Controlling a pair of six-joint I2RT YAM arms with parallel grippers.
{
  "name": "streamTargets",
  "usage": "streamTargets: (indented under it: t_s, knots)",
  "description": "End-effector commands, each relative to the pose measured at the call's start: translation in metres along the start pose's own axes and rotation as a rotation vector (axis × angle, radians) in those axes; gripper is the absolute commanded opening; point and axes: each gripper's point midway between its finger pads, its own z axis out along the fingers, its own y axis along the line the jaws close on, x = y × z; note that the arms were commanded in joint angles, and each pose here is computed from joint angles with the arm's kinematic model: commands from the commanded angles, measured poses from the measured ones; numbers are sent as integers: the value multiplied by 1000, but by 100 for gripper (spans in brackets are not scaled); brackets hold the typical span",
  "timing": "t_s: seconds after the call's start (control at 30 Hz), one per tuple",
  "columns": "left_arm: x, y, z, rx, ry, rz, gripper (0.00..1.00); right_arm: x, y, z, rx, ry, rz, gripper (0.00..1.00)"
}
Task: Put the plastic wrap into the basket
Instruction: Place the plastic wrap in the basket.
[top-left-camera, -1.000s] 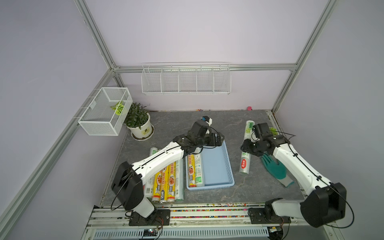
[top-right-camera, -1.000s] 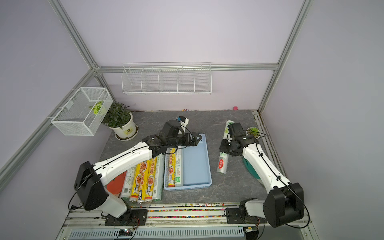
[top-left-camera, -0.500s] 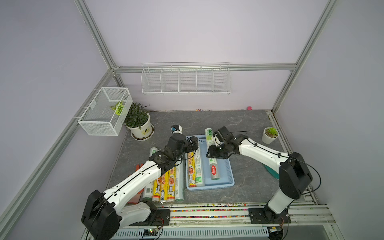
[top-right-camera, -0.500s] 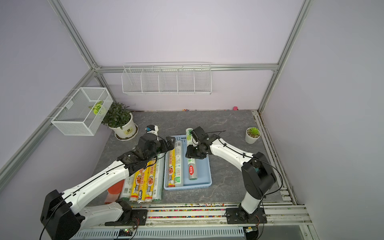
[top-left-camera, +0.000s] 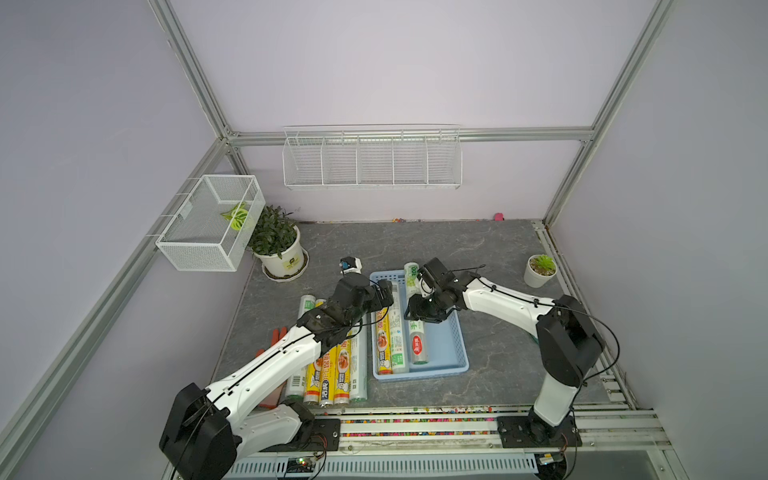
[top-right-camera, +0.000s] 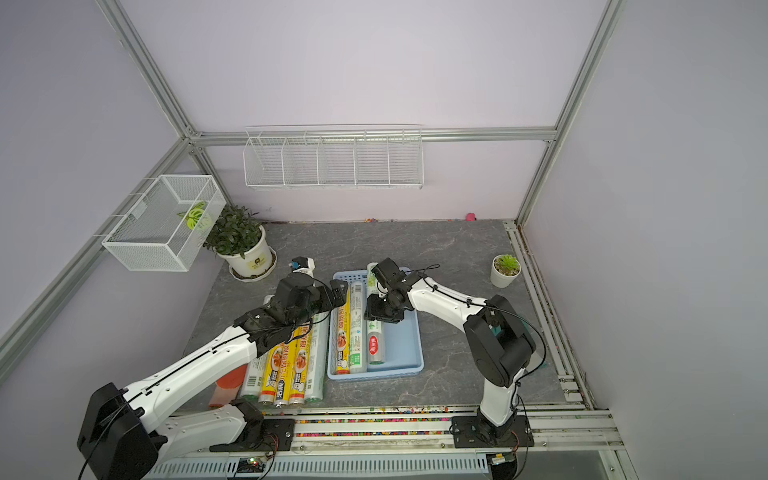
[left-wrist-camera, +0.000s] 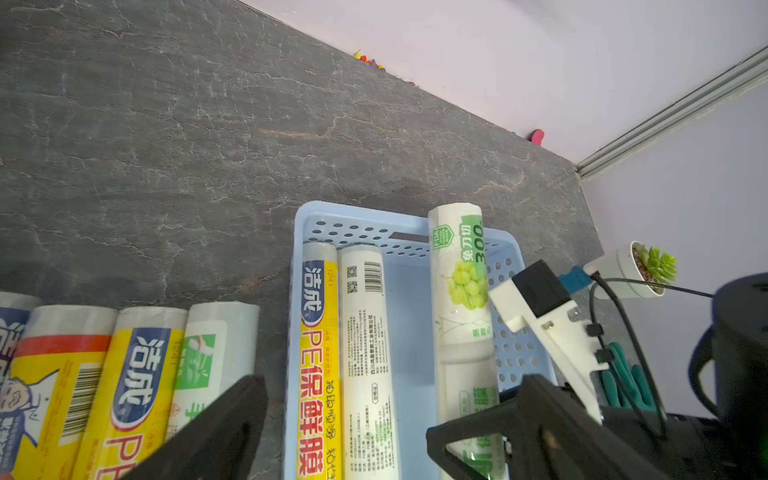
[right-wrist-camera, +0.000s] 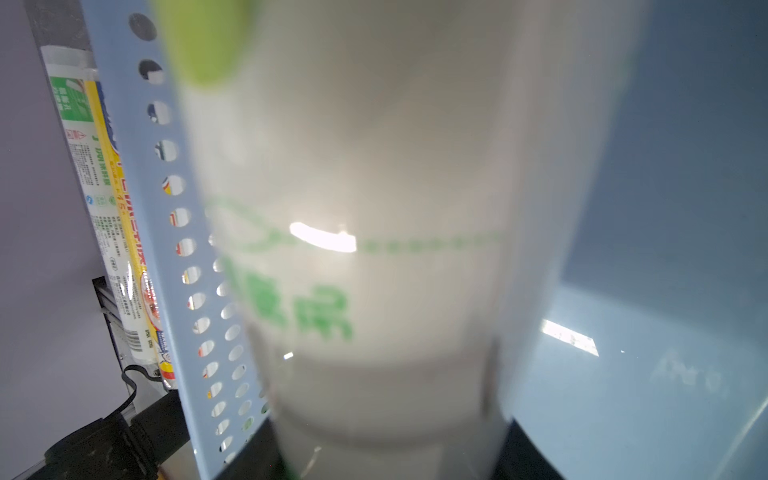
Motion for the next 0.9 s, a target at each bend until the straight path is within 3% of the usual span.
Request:
streamTargets:
  t_s: [0.0,0.17,0.33,0.53,0.7,0.87]
  knots:
    - [-9,2,-4,-27,-12,17,100,4,15,-11,-37,2,-24,27]
    - [-5,7,-2,-39,-16,24,100,13,10,-28,7,10,-9,28]
    - [0,9,0,-36,-6,4,100,28,1,-3,-3,78,30,30]
    - [3,9,-1,-39,15,1,100,19,4,18,-22,88,49,33]
    - [8,16,-3,-55,21,6,100,13,3,32,-18,93,54,45]
    - [9,20,-7,-72,27,14,100,9,-2,23,19,53,49,58]
